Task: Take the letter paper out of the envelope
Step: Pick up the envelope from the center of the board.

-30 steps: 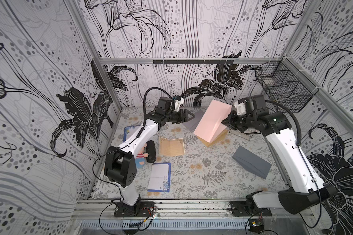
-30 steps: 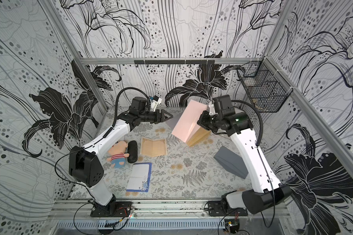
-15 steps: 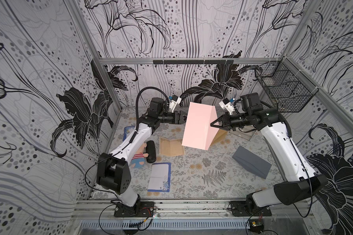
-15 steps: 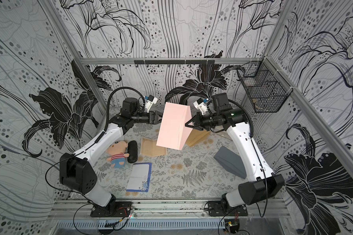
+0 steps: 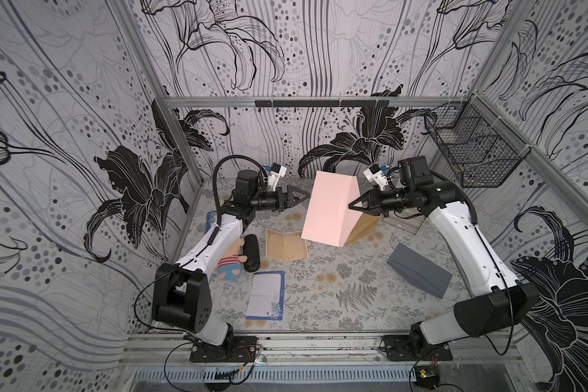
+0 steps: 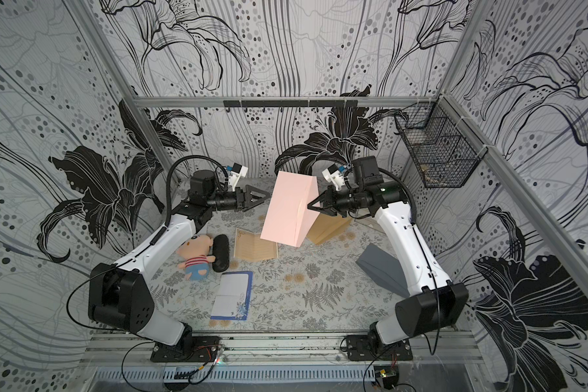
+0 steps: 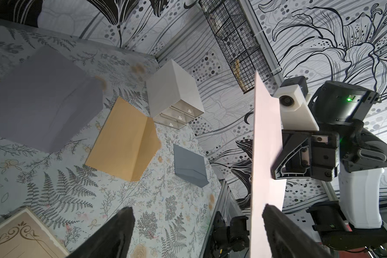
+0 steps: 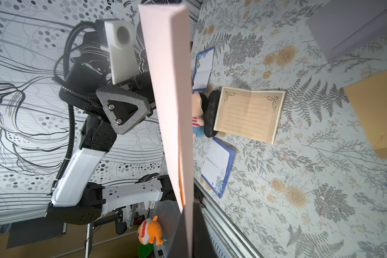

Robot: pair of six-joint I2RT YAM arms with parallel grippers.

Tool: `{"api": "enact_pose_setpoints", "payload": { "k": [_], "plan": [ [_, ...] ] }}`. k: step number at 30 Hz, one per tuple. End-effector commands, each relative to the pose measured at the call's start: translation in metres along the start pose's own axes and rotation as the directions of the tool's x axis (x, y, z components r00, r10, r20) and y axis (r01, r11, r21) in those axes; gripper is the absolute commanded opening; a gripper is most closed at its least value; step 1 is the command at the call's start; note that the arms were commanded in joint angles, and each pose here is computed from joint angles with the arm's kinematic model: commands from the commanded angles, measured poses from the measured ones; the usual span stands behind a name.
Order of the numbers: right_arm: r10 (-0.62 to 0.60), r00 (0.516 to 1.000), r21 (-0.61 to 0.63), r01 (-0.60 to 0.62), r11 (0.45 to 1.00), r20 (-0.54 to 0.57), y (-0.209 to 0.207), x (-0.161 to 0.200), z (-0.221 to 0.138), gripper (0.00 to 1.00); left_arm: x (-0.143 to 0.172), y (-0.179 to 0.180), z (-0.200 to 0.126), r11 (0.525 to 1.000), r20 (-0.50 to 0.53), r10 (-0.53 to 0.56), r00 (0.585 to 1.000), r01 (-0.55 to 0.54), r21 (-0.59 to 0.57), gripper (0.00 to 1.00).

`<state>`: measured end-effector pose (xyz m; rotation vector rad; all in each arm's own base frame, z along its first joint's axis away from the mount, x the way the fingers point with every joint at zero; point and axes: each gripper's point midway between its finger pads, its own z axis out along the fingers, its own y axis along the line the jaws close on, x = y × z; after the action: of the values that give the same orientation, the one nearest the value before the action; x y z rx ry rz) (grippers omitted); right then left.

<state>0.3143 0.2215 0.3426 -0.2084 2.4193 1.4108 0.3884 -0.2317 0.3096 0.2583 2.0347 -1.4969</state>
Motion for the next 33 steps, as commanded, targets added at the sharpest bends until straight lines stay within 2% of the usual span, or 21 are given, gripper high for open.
{"api": "enact_pose_setpoints", "payload": {
  "k": [1, 6, 11, 19, 22, 24, 25, 28, 29, 30, 33],
  "plan": [
    [-0.012, 1.000, -0.072, 0.011, 0.997, -0.009, 0.012, -0.007, 0.002, 0.00, 0.006, -0.011, 0.009, 0.997, -0.048, 0.008, 0.999, -0.004, 0.082, 0.93],
    [-0.010, 1.000, -0.093, 0.008, 0.996, -0.026, 0.009, -0.010, 0.009, 0.00, 0.017, -0.020, 0.028, 0.993, -0.105, 0.012, 0.994, 0.001, 0.120, 0.91],
    [-0.020, 0.999, -0.144, 0.014, 0.989, -0.041, 0.013, -0.013, 0.013, 0.00, 0.017, -0.018, 0.035, 0.990, -0.112, -0.008, 0.994, 0.023, 0.136, 0.81],
    [-0.037, 0.997, -0.156, 0.026, 0.987, -0.065, -0.005, -0.015, 0.028, 0.00, 0.014, -0.020, 0.039, 0.983, -0.120, -0.044, 0.992, 0.065, 0.173, 0.38],
    [-0.043, 0.997, -0.161, 0.033, 0.986, -0.058, -0.007, -0.020, 0.032, 0.00, 0.013, -0.023, 0.040, 0.976, -0.118, -0.063, 0.991, 0.086, 0.201, 0.15],
    [-0.047, 0.998, -0.157, 0.040, 0.987, -0.046, -0.010, -0.026, 0.032, 0.00, 0.012, -0.025, 0.040, 0.972, -0.115, -0.069, 0.991, 0.093, 0.216, 0.04],
    [-0.046, 0.998, -0.155, 0.039, 0.987, -0.042, -0.012, -0.028, 0.032, 0.00, 0.011, -0.027, 0.039, 0.971, -0.112, -0.069, 0.991, 0.092, 0.221, 0.00],
    [-0.050, 0.999, -0.140, 0.048, 0.989, -0.015, -0.019, -0.035, 0.029, 0.00, 0.006, -0.032, 0.037, 0.966, -0.093, -0.081, 0.992, 0.101, 0.238, 0.00],
    [-0.029, 0.999, -0.123, 0.026, 0.992, -0.020, -0.033, -0.039, 0.036, 0.00, 0.004, -0.034, 0.037, 0.965, -0.083, -0.088, 0.993, 0.105, 0.240, 0.00],
    [-0.024, 1.000, -0.106, 0.023, 0.994, -0.009, -0.039, -0.041, 0.037, 0.04, 0.001, -0.034, 0.037, 0.965, -0.074, -0.104, 0.992, 0.118, 0.234, 0.00],
    [-0.005, 0.999, -0.072, 0.008, 0.997, 0.035, -0.052, -0.046, 0.041, 0.29, -0.010, -0.038, 0.038, 0.960, -0.049, -0.147, 0.988, 0.155, 0.232, 0.00]
  ]
}}
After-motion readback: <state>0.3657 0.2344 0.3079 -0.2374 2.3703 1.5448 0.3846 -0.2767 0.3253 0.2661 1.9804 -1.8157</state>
